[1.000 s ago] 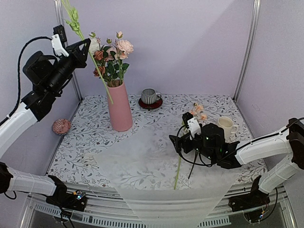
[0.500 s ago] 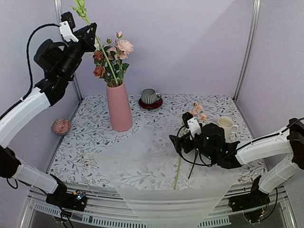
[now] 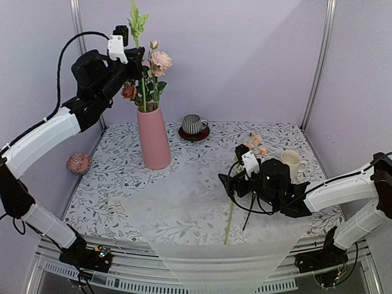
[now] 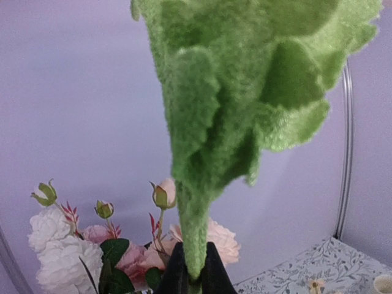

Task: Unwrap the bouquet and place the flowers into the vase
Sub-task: Place the fake flower in the vase.

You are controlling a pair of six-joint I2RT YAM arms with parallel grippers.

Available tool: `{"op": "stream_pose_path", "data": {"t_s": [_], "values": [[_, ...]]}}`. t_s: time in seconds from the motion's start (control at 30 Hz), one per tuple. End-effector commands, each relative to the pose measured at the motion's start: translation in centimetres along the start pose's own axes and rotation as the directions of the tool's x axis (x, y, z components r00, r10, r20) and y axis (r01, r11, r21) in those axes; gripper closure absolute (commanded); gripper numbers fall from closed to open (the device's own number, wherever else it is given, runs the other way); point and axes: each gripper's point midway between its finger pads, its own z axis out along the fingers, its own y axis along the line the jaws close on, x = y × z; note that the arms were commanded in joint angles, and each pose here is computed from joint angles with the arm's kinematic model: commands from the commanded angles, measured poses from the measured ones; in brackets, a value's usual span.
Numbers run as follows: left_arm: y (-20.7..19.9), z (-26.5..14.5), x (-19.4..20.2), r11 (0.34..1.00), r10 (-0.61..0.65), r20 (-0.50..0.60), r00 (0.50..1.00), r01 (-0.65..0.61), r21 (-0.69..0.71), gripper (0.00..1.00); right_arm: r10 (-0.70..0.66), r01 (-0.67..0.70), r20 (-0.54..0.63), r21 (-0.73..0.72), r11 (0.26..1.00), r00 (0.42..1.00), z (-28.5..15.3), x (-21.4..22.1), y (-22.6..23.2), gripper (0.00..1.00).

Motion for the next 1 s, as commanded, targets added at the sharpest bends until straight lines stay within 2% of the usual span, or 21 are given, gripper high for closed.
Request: {"op": "stream_pose_path", "data": {"t_s": [0.0, 0.1, 0.2, 0.23, 0.4, 0.47, 0.7, 0.97], "values": [[-1.0, 0.7, 4.9, 0.992, 0.115, -0.191, 0.975, -0.124, -0.034, 0.95, 0.007, -0.007, 0.029, 0.009, 1.0, 1.0, -0.1, -1.1, -0.2, 0.01], [-0.4, 1.5, 7.8, 0.988, 0.098, -0.319, 0.943, -0.13, -0.081, 0.95, 0.006, -0.006, 0.026, 0.005, 1.0, 1.0, 0.0, -1.0, -0.1, 0.01], [-0.1, 1.6, 9.2, 0.988, 0.048, -0.377, 0.925, -0.1, -0.12, 0.92, 0.005, -0.005, 0.024, 0.006, 1.0, 1.0, 0.1, -1.0, -0.1, 0.01], [-0.1, 1.6, 9.4, 0.988, 0.034, -0.388, 0.921, -0.09, -0.125, 0.87, 0.004, -0.004, 0.023, 0.007, 1.0, 1.0, 0.1, -1.0, -0.1, 0.01], [0.3, 1.1, 10.4, 0.985, -0.018, -0.433, 0.901, -0.058, -0.161, 0.52, 0.003, -0.003, 0.019, 0.003, 1.0, 1.0, 0.2, -0.9, 0.0, 0.01], [0.3, 0.8, 10.4, 0.985, -0.031, -0.447, 0.894, -0.049, -0.166, 0.44, 0.001, -0.001, 0.014, 0.005, 1.0, 1.0, 0.3, -0.7, 0.0, 0.01], [-0.9, -1.0, 8.7, 0.993, -0.094, -0.452, 0.887, 0.053, -0.103, 0.36, 0.001, -0.001, 0.007, -0.003, 1.0, 1.0, 0.4, -0.6, 0.2, 0.01], [-1.0, -5.9, 5.5, 0.978, -0.206, -0.41, 0.889, 0.196, -0.068, 0.29, 0.007, -0.007, -0.006, -0.003, 1.0, 1.0, 0.5, -0.3, 0.2, 0.01]]}}
